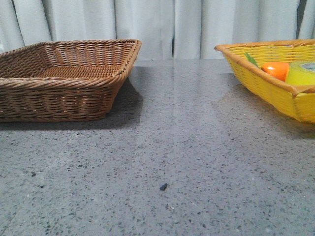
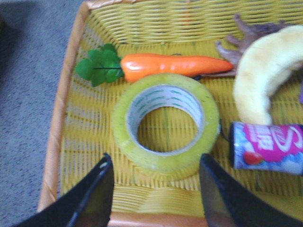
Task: Transfer tape with both arms
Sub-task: 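Reach the right gripper into the yellow basket and grasp the yellow tape roll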
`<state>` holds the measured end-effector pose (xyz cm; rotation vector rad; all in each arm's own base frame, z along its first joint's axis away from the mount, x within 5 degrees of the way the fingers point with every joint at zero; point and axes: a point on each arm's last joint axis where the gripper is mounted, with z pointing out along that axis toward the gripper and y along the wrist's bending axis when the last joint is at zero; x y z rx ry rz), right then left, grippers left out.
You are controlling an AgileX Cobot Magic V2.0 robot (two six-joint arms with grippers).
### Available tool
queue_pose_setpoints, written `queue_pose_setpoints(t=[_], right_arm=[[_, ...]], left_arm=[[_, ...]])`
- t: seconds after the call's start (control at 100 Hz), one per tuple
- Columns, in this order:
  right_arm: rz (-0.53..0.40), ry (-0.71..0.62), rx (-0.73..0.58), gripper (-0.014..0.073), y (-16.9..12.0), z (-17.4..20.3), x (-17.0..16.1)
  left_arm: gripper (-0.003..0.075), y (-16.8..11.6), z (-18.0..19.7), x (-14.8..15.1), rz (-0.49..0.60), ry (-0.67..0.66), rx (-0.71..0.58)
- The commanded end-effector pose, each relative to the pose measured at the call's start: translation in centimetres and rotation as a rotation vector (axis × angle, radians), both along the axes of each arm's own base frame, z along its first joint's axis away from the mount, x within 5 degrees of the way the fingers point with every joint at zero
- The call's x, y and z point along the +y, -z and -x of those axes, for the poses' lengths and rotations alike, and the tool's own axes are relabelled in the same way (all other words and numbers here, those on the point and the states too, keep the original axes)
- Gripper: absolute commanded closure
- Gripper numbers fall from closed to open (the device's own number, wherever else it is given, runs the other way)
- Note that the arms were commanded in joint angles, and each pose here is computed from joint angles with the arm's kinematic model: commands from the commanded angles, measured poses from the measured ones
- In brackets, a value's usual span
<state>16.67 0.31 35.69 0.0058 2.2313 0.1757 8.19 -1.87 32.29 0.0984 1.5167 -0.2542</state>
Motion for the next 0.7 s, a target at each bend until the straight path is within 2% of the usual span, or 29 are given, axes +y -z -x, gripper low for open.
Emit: queue_pose_setpoints(t=[0.0,0.23,0.45,0.58,0.69], right_arm=[[-0.013,-0.028,-0.008,0.0232,-1.8,-2.2,0.3],[-0.014,-0.148,0.153,0.0232,-1.3,-7.4,2.4],[0.025,-0.189,0.284,0.0232,2.2,-11.3,3.6],[0.073,-0.183,0.319,0.0232,3.8,-12.7,3.4],[0.075,-0.183,0.349,0.0232,4.8,-13.4,3.4]], left_arm=[[0.0741,-1.7,0.0,0.1,0.045,-0.009,-0.090],[0.0741,-1.7,-0.1,0.1,0.044,-0.009,-0.087],[0.0741,-1.7,-0.1,0.1,0.044,-0.009,-0.087],[0.0741,-1.7,-0.1,0.1,0.044,-0.009,-0.089],[0.0741,-1.7,-0.1,0.1,0.044,-0.009,-0.089]])
